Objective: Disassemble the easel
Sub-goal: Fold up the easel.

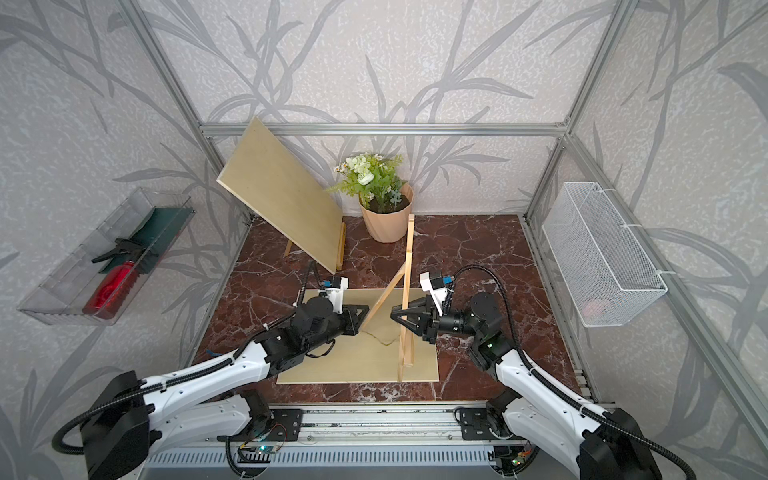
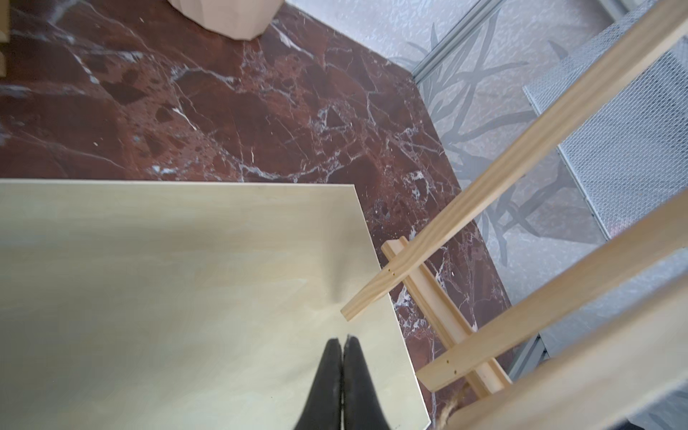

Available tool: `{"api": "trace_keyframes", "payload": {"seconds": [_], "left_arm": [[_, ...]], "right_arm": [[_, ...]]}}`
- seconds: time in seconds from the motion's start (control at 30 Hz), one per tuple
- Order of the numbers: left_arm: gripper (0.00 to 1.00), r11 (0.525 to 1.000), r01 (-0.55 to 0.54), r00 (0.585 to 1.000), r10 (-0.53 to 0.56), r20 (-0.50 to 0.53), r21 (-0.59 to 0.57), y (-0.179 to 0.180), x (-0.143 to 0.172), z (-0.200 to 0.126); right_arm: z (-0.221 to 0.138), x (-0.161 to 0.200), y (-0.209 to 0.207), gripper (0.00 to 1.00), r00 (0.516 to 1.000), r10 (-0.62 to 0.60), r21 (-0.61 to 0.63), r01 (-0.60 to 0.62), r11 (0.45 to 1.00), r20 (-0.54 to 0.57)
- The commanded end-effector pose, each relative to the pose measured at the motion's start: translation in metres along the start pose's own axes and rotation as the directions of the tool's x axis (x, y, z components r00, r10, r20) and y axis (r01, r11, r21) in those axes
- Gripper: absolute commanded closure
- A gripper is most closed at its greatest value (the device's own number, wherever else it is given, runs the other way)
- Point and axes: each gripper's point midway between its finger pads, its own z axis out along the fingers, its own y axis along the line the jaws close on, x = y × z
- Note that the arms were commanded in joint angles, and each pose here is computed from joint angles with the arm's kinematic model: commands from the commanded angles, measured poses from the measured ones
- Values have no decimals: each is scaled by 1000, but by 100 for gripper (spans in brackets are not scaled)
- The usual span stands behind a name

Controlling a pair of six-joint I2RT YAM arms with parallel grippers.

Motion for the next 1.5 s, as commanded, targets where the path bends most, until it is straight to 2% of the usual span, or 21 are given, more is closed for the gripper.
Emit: {"api": "trace_keyframes", "payload": {"seconds": [0.0, 0.2, 0.53, 0.77, 0.87, 1.07, 1.3, 1.47], "left_arm": [[97, 995, 9, 1000, -11, 15, 104, -36, -10, 9], [99, 989, -23, 999, 26, -18, 143, -65, 3, 27], [100, 975, 59, 998, -61, 3, 213, -99, 17, 52], [100, 962, 60, 998, -52, -35, 266, -117, 24, 61], [100, 966, 46, 998, -37, -41, 254, -115, 25, 59], [100, 984, 22, 999, -26, 18, 178, -88, 8, 40], [100, 981, 29, 999, -21, -43, 190, -86, 17, 42], [100, 956, 72, 992, -39, -118, 284, -108, 32, 56]], "right_arm": [[-6, -24, 22, 100, 989, -115, -67, 121, 990, 90], [-9, -27, 15, 100, 990, -86, -49, 92, 995, 109], [-17, -34, 14, 100, 986, -82, -44, 90, 995, 146], [-17, -34, 11, 100, 987, -67, -52, 75, 996, 147], [-18, -34, 9, 100, 987, -65, -45, 72, 996, 145], [-23, -36, 3, 100, 986, -63, 4, 64, 998, 156], [-24, -39, 6, 100, 983, -63, -10, 66, 998, 170], [-25, -40, 10, 100, 981, -60, -39, 68, 997, 185]]}}
